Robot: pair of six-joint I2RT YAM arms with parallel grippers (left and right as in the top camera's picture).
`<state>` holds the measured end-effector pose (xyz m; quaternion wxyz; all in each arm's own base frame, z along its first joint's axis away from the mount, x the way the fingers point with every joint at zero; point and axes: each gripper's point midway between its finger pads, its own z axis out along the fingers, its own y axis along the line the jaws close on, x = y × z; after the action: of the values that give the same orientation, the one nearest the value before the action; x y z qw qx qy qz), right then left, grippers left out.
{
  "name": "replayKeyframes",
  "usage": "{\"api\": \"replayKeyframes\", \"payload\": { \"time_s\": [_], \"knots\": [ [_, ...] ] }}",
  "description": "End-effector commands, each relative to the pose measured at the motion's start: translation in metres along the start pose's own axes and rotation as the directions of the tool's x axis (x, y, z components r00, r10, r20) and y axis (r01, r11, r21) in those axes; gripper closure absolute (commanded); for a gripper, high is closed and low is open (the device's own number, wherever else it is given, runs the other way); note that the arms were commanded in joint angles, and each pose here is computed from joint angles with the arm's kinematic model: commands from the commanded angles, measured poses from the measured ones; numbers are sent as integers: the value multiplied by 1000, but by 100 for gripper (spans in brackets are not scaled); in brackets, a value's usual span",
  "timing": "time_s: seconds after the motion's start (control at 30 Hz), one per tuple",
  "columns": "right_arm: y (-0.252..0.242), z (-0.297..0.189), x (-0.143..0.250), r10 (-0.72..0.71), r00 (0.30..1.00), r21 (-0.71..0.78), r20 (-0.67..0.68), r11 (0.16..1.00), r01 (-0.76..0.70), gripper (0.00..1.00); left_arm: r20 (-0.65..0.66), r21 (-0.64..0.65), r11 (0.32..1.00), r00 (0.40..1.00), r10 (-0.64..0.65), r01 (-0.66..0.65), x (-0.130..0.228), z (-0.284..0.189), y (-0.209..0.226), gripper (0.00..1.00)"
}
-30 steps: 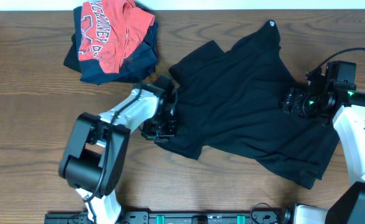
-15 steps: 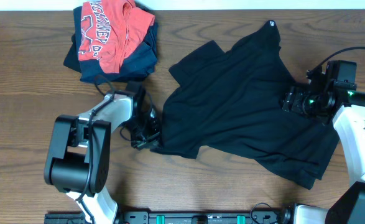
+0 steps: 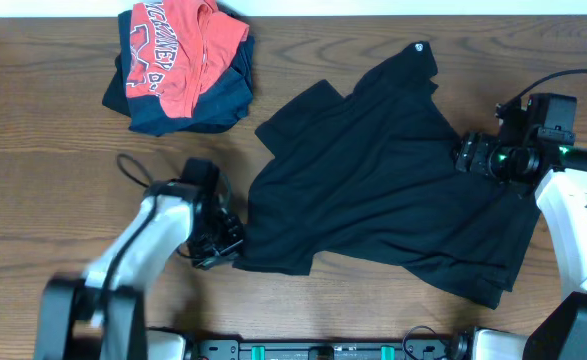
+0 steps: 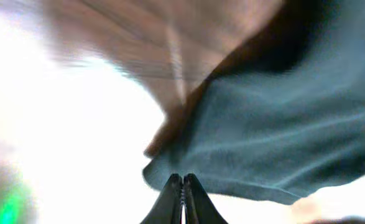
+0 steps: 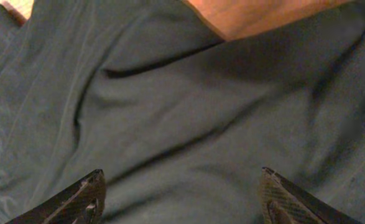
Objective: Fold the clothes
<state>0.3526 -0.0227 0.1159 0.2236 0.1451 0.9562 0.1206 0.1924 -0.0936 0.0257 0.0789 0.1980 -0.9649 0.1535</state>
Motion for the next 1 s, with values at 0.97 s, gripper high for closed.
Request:
{"api": "replayKeyframes", "payload": {
  "time_s": [0.97],
  "knots": [
    [-1,-5,34,19,989,29,-149,999,-15,2,474,-228,676,527,706,-701,-137,-44,-217,83]
  ]
}}
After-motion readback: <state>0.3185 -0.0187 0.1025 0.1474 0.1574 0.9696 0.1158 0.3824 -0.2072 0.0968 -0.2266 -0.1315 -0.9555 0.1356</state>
